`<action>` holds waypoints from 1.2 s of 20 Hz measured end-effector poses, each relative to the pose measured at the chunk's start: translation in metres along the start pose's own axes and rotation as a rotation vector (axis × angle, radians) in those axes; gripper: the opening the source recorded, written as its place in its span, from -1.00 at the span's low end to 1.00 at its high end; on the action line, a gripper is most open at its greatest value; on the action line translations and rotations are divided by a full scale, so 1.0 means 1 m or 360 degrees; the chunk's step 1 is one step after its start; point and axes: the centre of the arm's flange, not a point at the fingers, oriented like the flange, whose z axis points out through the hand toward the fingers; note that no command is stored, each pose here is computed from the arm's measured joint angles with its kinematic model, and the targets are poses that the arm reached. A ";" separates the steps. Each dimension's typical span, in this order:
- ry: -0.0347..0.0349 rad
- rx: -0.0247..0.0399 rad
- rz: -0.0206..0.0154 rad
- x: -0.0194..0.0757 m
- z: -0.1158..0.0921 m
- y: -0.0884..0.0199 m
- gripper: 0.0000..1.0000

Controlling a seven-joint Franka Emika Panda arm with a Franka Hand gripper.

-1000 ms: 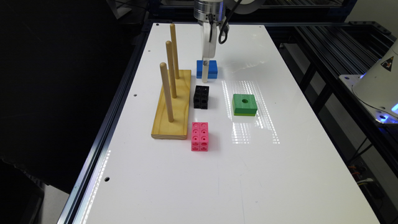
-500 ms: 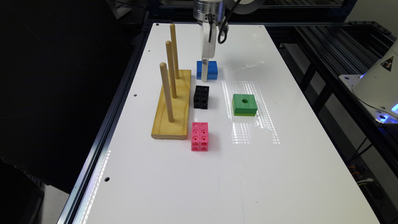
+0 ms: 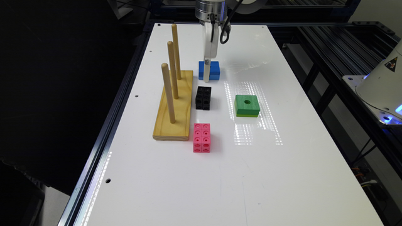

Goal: Pick up blue block.

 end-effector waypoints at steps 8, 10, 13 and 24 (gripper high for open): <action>0.0002 -0.0003 -0.00014 0.0012 -0.013 -0.001 -1.00; 0.0008 -0.0003 -0.00027 0.0023 -0.024 -0.002 -1.00; 0.0004 -0.0011 -0.00048 0.0024 -0.046 -0.003 -1.00; 0.0009 -0.0023 -0.00087 -0.0002 -0.095 -0.003 -1.00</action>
